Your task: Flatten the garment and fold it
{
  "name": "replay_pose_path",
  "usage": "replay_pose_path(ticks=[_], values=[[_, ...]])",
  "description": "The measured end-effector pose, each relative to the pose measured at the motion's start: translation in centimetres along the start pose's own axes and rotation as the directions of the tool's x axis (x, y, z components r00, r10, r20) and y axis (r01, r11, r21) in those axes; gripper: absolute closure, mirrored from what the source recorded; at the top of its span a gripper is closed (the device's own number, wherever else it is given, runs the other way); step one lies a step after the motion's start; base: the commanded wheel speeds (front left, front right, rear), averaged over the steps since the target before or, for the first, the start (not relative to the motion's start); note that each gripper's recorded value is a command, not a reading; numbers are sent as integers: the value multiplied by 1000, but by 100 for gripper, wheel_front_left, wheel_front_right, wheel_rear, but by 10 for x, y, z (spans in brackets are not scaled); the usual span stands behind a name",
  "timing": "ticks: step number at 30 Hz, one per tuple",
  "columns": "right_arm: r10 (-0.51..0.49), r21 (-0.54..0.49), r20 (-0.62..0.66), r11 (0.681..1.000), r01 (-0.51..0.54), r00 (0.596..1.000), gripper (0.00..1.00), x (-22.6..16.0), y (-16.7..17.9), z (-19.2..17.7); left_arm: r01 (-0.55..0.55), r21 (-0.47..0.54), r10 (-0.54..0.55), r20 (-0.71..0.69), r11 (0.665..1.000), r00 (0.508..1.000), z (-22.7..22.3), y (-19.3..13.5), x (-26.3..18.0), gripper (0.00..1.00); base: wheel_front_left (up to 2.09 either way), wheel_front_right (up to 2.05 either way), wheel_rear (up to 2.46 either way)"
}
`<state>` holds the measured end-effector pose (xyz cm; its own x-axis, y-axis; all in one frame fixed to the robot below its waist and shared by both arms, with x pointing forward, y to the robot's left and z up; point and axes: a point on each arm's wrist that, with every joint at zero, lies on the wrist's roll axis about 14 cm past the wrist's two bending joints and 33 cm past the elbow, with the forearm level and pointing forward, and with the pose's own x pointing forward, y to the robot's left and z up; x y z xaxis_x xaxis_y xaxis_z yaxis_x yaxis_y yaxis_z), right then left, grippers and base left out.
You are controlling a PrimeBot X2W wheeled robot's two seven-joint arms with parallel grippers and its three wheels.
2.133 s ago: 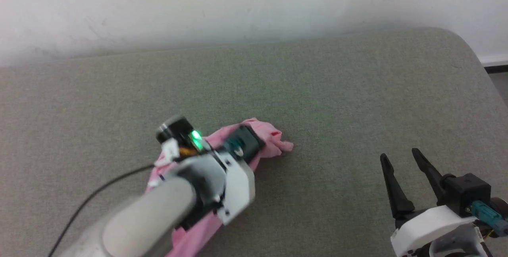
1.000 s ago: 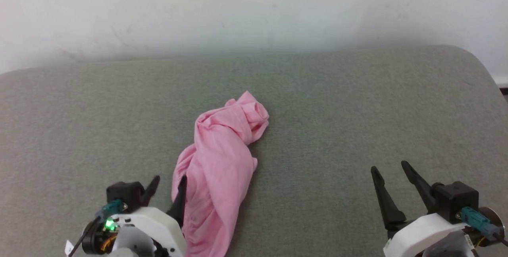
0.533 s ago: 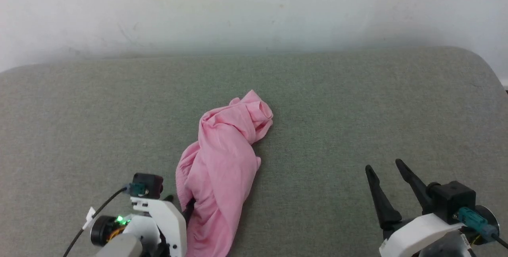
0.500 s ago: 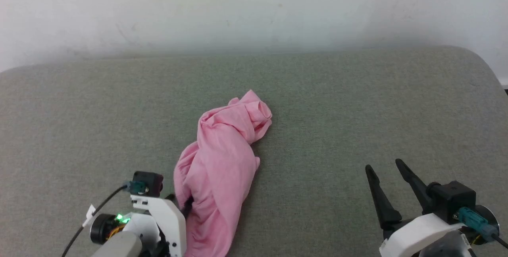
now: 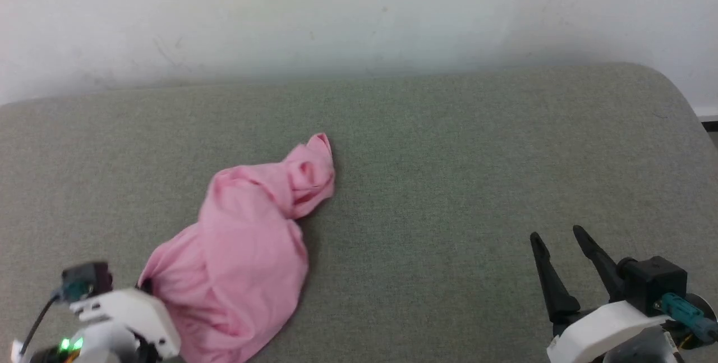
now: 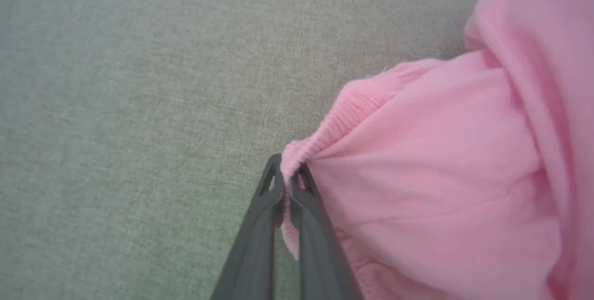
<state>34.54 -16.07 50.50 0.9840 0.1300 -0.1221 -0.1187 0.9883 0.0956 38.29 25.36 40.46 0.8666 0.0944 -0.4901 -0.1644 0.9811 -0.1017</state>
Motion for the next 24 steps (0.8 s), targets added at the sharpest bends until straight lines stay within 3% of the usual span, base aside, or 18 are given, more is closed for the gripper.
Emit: replay_pose_path(ticks=[2, 3, 4, 5, 12, 17, 18, 20, 24], values=[[-1, 1, -4, 1000, 1, 1000, 0, 0, 0, -1, -37, -21, 36, -37, 999, 999, -16, 11, -6, 100, 0, 0, 0], [-1, 1, -5, 1000, 1, 1000, 0, 0, 0, -2, -40, -33, 39, -39, 999, 998, -20, 12, -9, 72, 0, 0, 0], [0, 1, -7, 1000, 0, 1000, 0, 1, 0, -2, -49, -46, 48, -22, 998, 999, -20, 13, -11, 53, 0, 0, 0], [2, 1, -9, 1000, -2, 1000, 0, 1, 0, -3, -50, -51, 49, -6, 997, 999, -18, 11, -12, 0, 0, 0, 0], [14, 0, -14, 1000, -14, 1000, 0, 4, 4, -4, 8, -46, 3, 251, 999, 968, 35, -19, -22, 0, 0, 0, 0], [22, -3, -16, 1000, -22, 1000, 0, 5, 6, -3, 165, 72, -180, 356, 984, 917, 73, -75, -34, 0, 0, 0, 0], [24, -4, -20, 1000, -24, 1000, 0, 6, 7, -4, 245, 141, -279, 326, 959, 903, 77, -104, -35, 0, 0, 0, 0], [28, -5, -23, 1000, -28, 999, 0, 6, 8, -4, 325, 208, -372, 260, 923, 891, 73, -131, -34, 0, 0, 0, 0], [19, -6, -30, 1000, -19, 999, 0, 6, 6, -5, 428, 319, -473, 77, 846, 878, 48, -167, -29, 0, 0, 0, 0]])
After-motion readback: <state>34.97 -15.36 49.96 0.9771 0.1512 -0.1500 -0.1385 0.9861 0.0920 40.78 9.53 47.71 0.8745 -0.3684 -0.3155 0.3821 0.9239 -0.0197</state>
